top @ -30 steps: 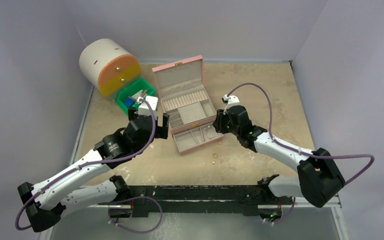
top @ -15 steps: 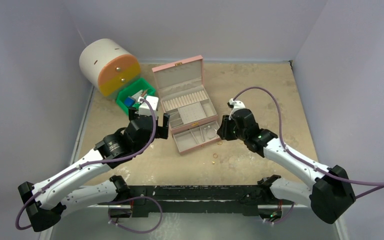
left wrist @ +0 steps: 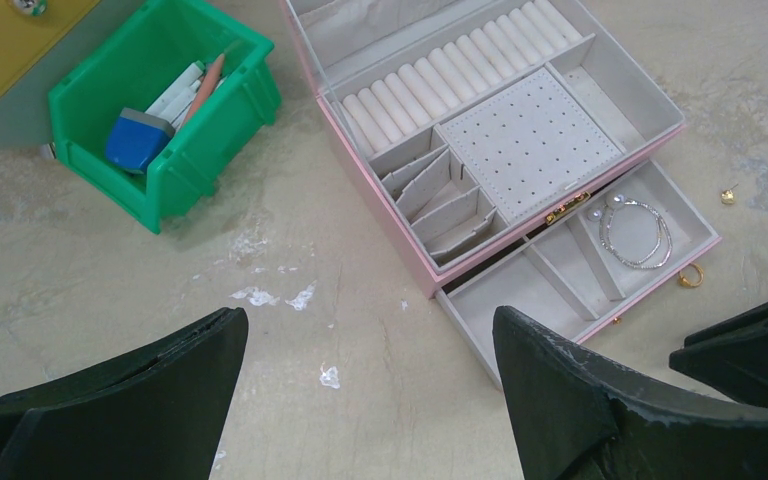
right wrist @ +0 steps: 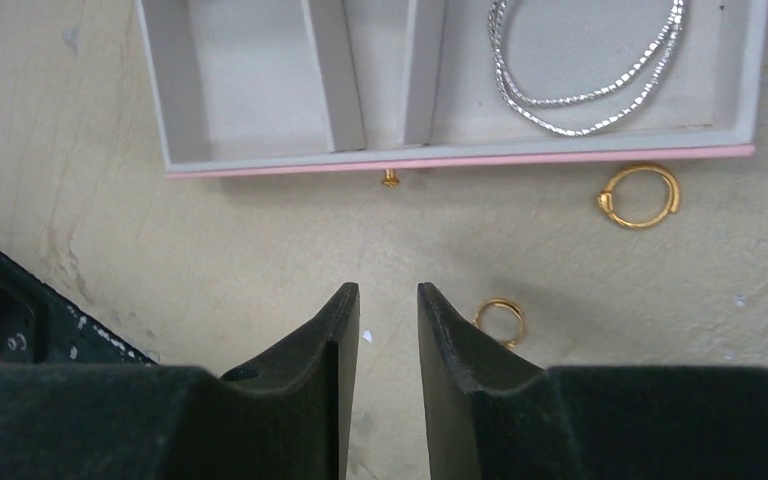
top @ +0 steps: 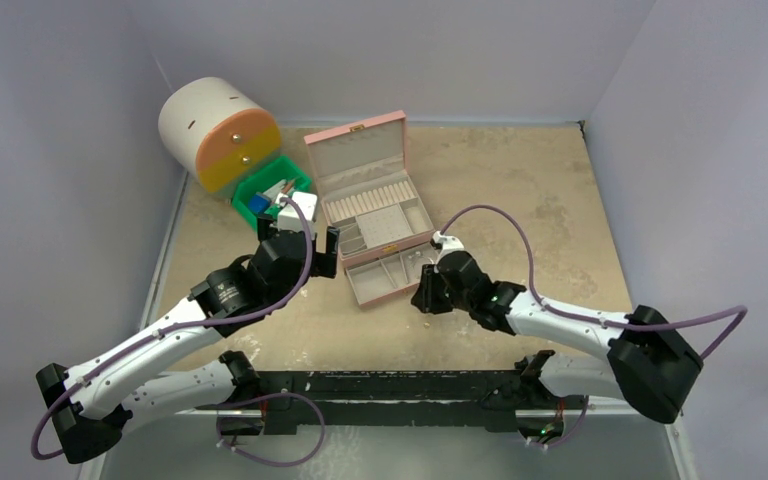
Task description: Organize the mixed jewelry
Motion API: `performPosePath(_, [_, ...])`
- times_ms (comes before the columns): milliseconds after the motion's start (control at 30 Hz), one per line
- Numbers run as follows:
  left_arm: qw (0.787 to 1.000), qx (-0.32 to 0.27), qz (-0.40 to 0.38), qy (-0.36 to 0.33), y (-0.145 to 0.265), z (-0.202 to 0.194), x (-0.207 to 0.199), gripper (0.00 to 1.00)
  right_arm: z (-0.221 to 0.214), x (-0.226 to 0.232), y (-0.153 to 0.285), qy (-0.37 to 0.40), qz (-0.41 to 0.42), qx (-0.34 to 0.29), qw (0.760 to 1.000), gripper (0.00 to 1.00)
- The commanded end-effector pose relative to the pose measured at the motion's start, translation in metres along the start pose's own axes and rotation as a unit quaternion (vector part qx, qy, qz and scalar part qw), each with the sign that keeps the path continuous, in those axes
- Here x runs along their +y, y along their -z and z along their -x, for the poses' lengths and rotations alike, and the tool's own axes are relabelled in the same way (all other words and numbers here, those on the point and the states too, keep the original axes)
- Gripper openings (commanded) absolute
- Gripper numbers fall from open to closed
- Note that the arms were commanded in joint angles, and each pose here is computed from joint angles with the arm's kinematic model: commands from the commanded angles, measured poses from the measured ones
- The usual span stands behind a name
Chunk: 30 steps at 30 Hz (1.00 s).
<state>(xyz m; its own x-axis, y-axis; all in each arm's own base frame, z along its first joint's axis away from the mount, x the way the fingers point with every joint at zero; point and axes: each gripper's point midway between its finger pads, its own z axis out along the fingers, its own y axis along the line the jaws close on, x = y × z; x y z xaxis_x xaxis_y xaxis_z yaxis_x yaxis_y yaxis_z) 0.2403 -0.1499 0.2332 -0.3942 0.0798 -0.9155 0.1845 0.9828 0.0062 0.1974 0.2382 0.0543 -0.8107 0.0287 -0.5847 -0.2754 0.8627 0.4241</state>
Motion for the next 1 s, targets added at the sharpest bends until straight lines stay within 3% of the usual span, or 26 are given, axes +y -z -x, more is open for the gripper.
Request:
performPosePath(0, [0.999, -0.033, -0.001, 0.021, 0.007, 0.026, 0.000, 0.93, 0.025, 0.015, -0.010, -0.016, 0.006, -0.067, 0.998, 0.32])
performPosePath(967, [0.999, -0.029, 0.002, 0.017, 0.005, 0.024, 0.000, 0.93, 0.006, 0.000, -0.061, -0.028, -0.045, -0.071, 0.996, 0.30])
